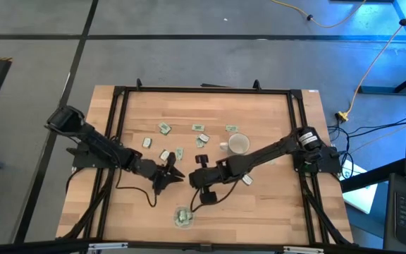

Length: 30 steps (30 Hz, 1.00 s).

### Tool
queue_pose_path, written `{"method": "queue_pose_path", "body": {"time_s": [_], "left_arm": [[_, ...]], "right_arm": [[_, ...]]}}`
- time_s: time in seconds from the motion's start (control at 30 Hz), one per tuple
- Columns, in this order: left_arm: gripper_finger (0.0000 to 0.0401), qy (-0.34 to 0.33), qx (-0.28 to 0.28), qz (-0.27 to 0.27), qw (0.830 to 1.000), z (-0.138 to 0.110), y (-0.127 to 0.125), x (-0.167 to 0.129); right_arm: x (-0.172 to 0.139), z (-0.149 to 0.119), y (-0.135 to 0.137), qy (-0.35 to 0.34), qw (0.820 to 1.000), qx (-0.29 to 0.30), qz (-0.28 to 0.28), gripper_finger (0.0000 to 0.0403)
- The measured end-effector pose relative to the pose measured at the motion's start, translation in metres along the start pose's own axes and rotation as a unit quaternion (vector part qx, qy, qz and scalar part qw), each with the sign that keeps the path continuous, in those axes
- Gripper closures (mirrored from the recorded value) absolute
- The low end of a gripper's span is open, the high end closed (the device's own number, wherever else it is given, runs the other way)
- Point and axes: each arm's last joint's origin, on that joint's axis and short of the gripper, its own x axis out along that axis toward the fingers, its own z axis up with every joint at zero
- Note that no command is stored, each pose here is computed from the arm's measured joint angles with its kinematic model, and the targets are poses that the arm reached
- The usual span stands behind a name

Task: Pick and place Stevia / Truvia into bins
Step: Put the light green stevia packet into the transparent bin

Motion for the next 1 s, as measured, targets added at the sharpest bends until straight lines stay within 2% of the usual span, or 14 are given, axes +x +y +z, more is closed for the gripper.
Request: {"method": "queue_pose_path", "body": {"time_s": [0.1,0.3,0.5,0.87,1.0], "left_arm": [[0.0325,0.012,0.008,0.015,1.0,0.004,-0.004,0.001],[0.0325,0.064,0.058,0.085,0.993,0.007,-0.009,-0.001],[0.0325,0.061,0.067,0.087,0.992,0.01,-0.013,-0.003],[0.0326,0.02,0.046,0.099,0.994,0.019,-0.011,-0.004],[0.0336,0.013,0.043,0.098,0.994,0.02,-0.01,-0.004]], "right_arm": [[-0.006,0.005,-0.001,-0.022,1.0,0.017,0.002,0.04],[-0.008,0.011,0.0,-0.044,0.998,0.044,0.004,0.04],[-0.009,0.02,0.0,-0.09,0.995,0.051,0.009,0.04],[-0.009,0.021,0.0,-0.098,0.994,0.049,0.01,0.04],[-0.009,0.023,0.0,-0.106,0.994,0.025,0.008,0.04]]}}
